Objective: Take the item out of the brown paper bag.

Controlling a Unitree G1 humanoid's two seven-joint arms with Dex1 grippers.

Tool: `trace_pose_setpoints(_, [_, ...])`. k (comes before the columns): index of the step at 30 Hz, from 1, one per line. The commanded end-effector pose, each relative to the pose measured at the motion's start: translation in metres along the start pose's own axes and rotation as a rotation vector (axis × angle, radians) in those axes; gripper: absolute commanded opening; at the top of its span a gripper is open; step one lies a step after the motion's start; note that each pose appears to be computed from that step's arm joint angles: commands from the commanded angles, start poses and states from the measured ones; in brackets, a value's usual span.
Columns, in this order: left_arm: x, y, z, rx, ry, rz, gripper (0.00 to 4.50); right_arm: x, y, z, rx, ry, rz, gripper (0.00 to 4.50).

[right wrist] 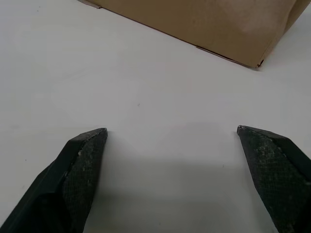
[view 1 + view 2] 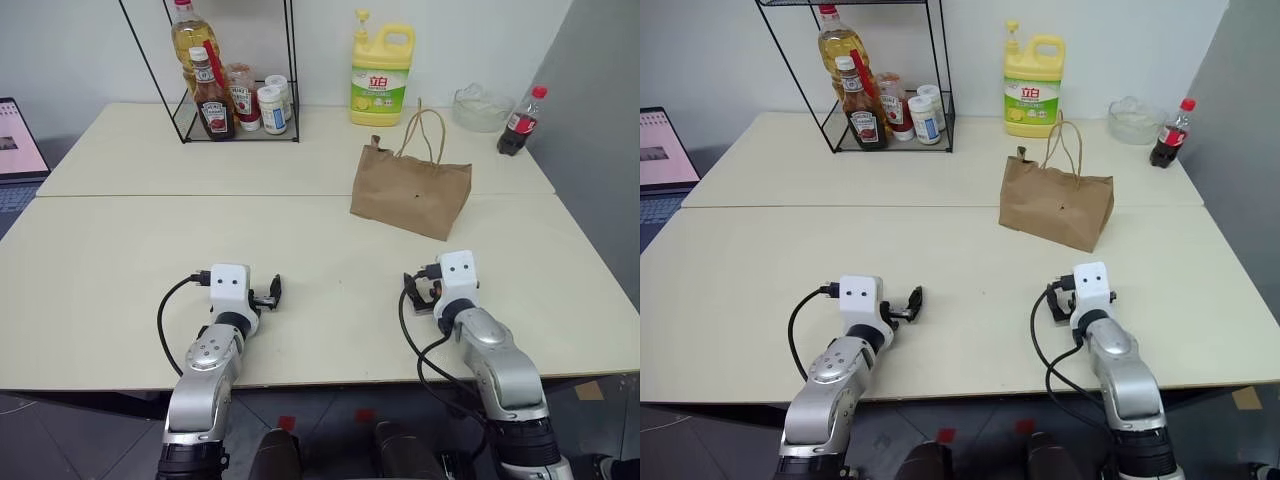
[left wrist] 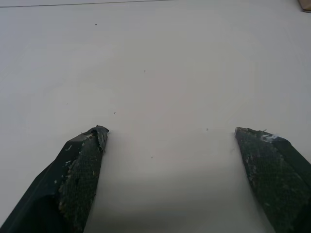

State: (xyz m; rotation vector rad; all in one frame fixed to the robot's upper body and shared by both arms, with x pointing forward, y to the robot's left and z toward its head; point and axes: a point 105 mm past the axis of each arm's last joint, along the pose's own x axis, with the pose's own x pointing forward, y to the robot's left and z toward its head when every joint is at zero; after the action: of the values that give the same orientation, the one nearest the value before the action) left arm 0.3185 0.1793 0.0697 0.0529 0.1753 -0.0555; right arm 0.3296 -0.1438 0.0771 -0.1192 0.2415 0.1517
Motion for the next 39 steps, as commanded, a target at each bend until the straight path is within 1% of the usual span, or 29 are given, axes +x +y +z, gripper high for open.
trace_pose_setpoints(1, [0.003,-0.002,0.003,0.019,-0.014,-0.005,4.46,-0.003,-0.003,0.003,-0.002,-0.021,-0.015,4.5])
trace_pose_setpoints(7, [0.004,-0.003,0.006,0.005,-0.023,-0.035,4.46,-0.004,0.0,0.01,-0.02,-0.041,-0.003,4.5])
trace_pose_setpoints(9, [0.007,-0.005,0.006,0.004,-0.026,-0.047,4.46,-0.004,-0.005,0.011,-0.031,-0.046,-0.016,4.5])
trace_pose_setpoints(12, [0.011,-0.007,0.013,-0.002,-0.04,-0.08,4.46,-0.005,-0.014,0.014,-0.037,-0.053,-0.051,4.5])
trace_pose_setpoints(13, [0.012,-0.008,0.019,0.003,-0.052,-0.106,4.46,-0.005,-0.015,0.019,-0.047,-0.067,-0.048,4.5])
trace_pose_setpoints(15, [0.014,-0.016,0.044,0.025,-0.102,-0.238,4.46,-0.009,-0.016,0.039,-0.116,-0.128,0.004,4.5])
trace_pose_setpoints(18, [0.014,-0.027,0.078,0.124,-0.153,-0.421,4.46,-0.013,-0.02,0.063,-0.179,-0.192,0.07,4.5])
trace_pose_setpoints(21, [0.014,-0.033,0.106,0.187,-0.174,-0.551,4.46,-0.013,-0.032,0.083,-0.219,-0.226,0.087,4.5])
trace_pose_setpoints(23, [0.011,-0.039,0.127,0.223,-0.19,-0.661,4.46,-0.012,-0.043,0.104,-0.243,-0.264,0.092,4.5])
trace_pose_setpoints(26, [0.002,-0.049,0.15,0.285,-0.205,-0.807,4.46,-0.008,-0.057,0.135,-0.279,-0.32,0.105,4.5])
trace_pose_setpoints(31, [0.006,-0.053,0.177,0.33,-0.247,-0.882,4.46,0.013,-0.066,0.175,-0.27,-0.386,0.156,4.5])
trace_pose_setpoints(35, [0.006,-0.056,0.196,0.351,-0.277,-0.942,4.46,0.038,-0.064,0.204,-0.248,-0.413,0.22,4.5])
trace_pose_setpoints(39, [0.011,-0.051,0.21,0.345,-0.318,-0.919,4.46,0.057,-0.055,0.226,-0.184,-0.431,0.303,4.5])
